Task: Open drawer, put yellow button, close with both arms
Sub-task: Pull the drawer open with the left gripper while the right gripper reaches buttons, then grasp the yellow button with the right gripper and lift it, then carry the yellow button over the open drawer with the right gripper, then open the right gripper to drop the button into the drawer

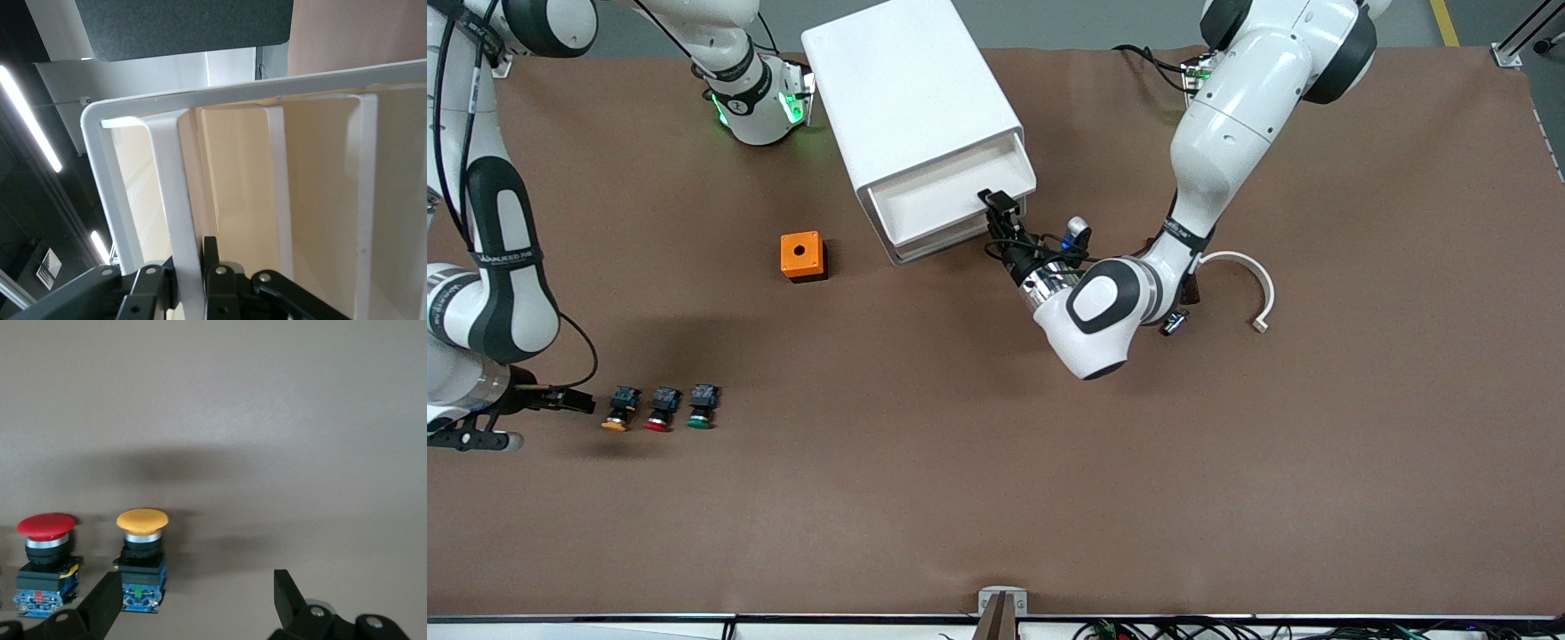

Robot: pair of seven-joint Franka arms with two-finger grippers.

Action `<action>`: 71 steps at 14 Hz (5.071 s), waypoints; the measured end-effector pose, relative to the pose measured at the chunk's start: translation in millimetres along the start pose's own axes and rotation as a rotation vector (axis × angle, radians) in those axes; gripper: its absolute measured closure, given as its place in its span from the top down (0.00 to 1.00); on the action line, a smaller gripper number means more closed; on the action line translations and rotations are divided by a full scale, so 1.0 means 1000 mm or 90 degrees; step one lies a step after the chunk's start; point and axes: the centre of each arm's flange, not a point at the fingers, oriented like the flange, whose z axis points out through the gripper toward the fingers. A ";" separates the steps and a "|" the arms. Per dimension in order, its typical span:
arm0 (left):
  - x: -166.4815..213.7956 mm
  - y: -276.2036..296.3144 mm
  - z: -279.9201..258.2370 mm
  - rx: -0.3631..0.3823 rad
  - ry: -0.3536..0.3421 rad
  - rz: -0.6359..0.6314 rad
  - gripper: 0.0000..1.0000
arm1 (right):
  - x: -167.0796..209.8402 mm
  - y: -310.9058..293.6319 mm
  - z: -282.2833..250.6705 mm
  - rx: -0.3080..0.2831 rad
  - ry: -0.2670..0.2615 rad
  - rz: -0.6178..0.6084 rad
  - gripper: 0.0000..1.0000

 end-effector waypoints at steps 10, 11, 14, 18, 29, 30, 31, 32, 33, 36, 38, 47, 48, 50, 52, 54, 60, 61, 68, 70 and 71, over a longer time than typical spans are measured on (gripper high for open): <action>0.010 -0.001 -0.037 -0.007 -0.038 -0.002 0.09 | -0.021 -0.030 0.064 0.023 -0.017 -0.002 1.00; 0.011 -0.001 -0.041 -0.008 -0.042 -0.001 0.09 | -0.022 -0.032 0.066 0.026 -0.020 -0.001 1.00; 0.014 -0.001 -0.049 -0.010 -0.050 -0.001 0.09 | -0.022 -0.038 0.067 0.028 -0.021 -0.004 0.92; 0.014 -0.002 -0.053 -0.014 -0.055 0.007 0.13 | -0.020 -0.043 0.065 0.028 -0.019 -0.009 0.63; 0.009 -0.041 -0.074 -0.014 -0.045 0.166 1.00 | 0.001 -0.058 0.011 0.030 0.004 -0.015 0.41; 0.009 -0.050 -0.081 -0.018 -0.045 0.200 1.00 | 0.003 -0.067 -0.005 0.033 -0.001 -0.007 0.41; 0.010 -0.058 -0.090 -0.028 -0.047 0.236 1.00 | 0.003 -0.078 -0.021 0.037 -0.011 0.005 0.41; 0.011 -0.066 -0.103 -0.044 -0.050 0.274 1.00 | 0.002 -0.092 -0.036 0.041 -0.025 0.023 0.41; 0.014 -0.074 -0.116 -0.065 -0.048 0.312 1.00 | 0.000 -0.108 -0.051 0.045 -0.039 0.043 0.41; 0.022 -0.093 -0.138 -0.129 0.002 0.426 1.00 | -0.008 -0.169 -0.097 0.064 -0.071 0.117 0.41; 0.024 -0.107 -0.140 -0.172 0.064 0.507 1.00 | -0.018 -0.222 -0.128 0.063 -0.084 0.176 0.41; 0.003 -0.195 -0.159 -0.539 0.383 0.704 1.00 | -0.130 -0.492 -0.252 0.067 -0.062 0.422 0.41; -0.002 -0.195 -0.159 -0.570 0.420 0.709 1.00 | -0.146 -0.515 -0.256 0.066 -0.063 0.443 0.41; -0.009 -0.194 -0.156 -0.610 0.484 0.710 1.00 | -0.175 -0.555 -0.258 0.060 -0.069 0.489 0.41; -0.012 -0.193 -0.153 -0.632 0.532 0.702 1.00 | -0.201 -0.586 -0.257 0.052 -0.074 0.533 0.41; -0.014 -0.192 -0.151 -0.647 0.567 0.695 1.00 | -0.220 -0.607 -0.256 0.047 -0.078 0.579 0.41; -0.021 -0.184 -0.141 -0.662 0.607 0.695 1.00 | -0.263 -0.652 -0.226 0.064 -0.074 0.668 0.41; -0.022 -0.183 -0.138 -0.660 0.609 0.696 1.00 | -0.268 -0.657 -0.217 0.068 -0.072 0.673 0.41; -0.024 -0.181 -0.133 -0.656 0.613 0.698 1.00 | -0.302 -0.682 -0.182 0.043 -0.075 0.680 0.41; -0.024 -0.181 -0.133 -0.656 0.613 0.698 1.00 | -0.300 -0.681 -0.183 0.044 -0.075 0.682 0.48; -0.024 -0.181 -0.133 -0.656 0.613 0.698 1.00 | -0.299 -0.680 -0.184 0.045 -0.074 0.683 0.56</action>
